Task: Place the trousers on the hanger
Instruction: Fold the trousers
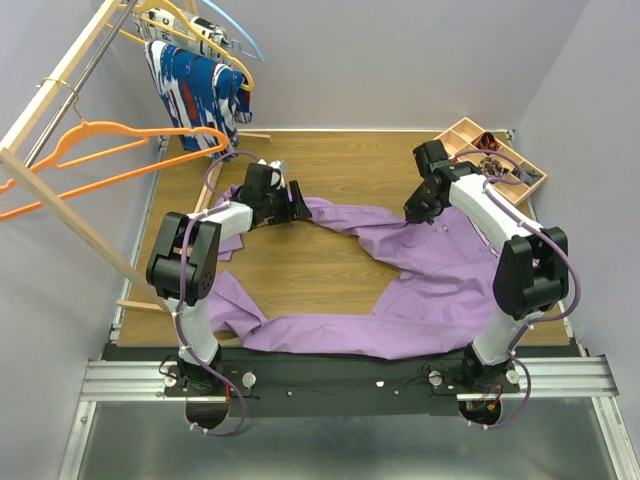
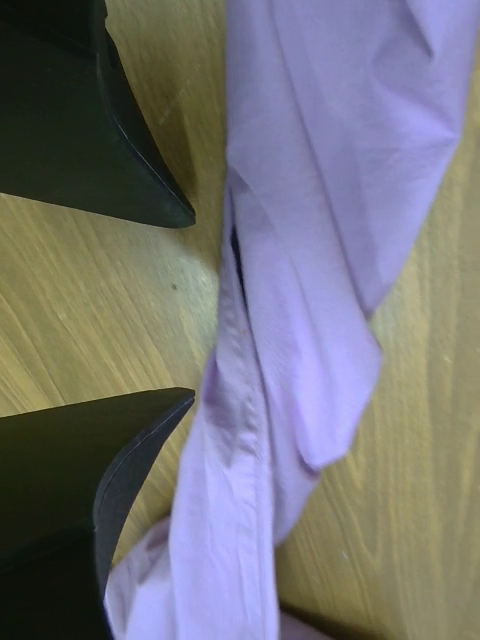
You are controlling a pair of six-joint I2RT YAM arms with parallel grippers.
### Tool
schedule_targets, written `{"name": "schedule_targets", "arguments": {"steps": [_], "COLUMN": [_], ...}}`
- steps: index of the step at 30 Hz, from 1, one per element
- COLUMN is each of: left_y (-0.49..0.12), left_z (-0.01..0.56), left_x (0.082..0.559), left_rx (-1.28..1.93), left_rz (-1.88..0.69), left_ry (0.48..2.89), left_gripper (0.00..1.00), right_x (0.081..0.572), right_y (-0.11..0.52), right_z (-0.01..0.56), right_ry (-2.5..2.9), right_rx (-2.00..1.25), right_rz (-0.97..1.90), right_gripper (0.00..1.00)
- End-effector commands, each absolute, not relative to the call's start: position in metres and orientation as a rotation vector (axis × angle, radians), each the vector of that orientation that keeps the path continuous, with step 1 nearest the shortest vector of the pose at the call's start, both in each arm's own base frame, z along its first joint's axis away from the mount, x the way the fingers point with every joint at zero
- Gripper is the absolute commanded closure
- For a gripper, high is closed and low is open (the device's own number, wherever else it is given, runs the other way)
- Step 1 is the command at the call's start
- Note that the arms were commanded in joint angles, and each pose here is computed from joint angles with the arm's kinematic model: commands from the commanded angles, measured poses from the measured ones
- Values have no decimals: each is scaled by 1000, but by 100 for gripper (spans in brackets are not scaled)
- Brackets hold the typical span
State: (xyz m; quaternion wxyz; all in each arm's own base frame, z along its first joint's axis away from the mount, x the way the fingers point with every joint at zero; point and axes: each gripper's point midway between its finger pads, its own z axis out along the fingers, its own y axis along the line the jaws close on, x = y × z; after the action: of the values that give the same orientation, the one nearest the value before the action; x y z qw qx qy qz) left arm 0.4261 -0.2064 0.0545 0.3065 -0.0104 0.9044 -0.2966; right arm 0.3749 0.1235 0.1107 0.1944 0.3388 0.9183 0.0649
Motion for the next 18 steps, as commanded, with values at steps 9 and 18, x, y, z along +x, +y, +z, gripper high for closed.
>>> {"name": "schedule_targets", "arguments": {"steps": [9,18], "left_y": [-205,-200], "left_z": [55,46], "left_x": [448,457], "left_rx": [-192,-229], "left_rz": [-829,-774], "left_ry": [2368,2383], "left_gripper": [28,32], "right_x": [368,373], "right_y": [115,117], "right_z": [117,117], "right_ry": [2547,2544], "right_rx": [977,970], "right_rz": [149,152], "right_gripper": [99,99]}}
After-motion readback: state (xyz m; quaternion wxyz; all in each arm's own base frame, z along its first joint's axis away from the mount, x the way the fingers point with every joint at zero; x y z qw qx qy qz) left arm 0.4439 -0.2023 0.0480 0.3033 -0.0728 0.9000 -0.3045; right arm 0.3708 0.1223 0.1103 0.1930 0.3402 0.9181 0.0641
